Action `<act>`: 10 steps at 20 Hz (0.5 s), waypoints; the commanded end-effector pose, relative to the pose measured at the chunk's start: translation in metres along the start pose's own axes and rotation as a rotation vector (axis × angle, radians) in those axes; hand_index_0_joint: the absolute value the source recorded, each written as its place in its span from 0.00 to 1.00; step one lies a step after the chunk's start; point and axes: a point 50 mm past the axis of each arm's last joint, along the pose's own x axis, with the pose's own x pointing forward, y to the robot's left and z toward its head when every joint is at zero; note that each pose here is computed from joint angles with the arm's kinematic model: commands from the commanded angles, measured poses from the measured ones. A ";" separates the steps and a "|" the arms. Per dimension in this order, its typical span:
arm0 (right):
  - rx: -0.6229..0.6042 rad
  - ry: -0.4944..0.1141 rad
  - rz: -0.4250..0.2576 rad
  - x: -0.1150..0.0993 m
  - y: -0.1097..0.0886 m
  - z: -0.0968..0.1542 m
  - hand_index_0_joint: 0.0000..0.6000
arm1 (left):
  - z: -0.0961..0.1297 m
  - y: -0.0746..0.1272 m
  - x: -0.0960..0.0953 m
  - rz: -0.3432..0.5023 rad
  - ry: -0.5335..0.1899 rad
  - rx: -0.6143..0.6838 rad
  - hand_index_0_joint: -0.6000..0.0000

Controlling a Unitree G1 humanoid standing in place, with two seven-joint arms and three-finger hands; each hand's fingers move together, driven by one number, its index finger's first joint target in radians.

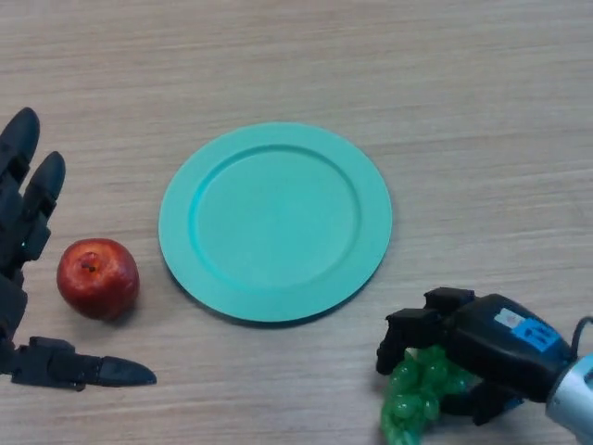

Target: Pick up the green grapes and place it on the plate

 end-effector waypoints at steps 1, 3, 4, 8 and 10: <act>-0.082 -0.084 -0.291 -0.008 -0.069 0.013 1.00 | 0.045 0.013 -0.002 0.034 -0.233 0.092 1.00; -0.114 -0.100 -0.380 0.000 -0.100 0.026 1.00 | 0.052 0.013 -0.002 0.032 -0.238 0.057 1.00; -0.112 -0.118 -0.450 0.008 -0.120 0.038 1.00 | 0.055 0.012 -0.002 0.032 -0.245 0.047 1.00; -0.108 -0.222 -0.609 0.037 -0.176 0.077 1.00 | 0.057 0.015 -0.006 0.026 -0.276 0.030 1.00; -0.078 -0.264 -0.644 0.051 -0.193 0.095 1.00 | 0.054 0.017 -0.007 0.036 -0.277 0.014 1.00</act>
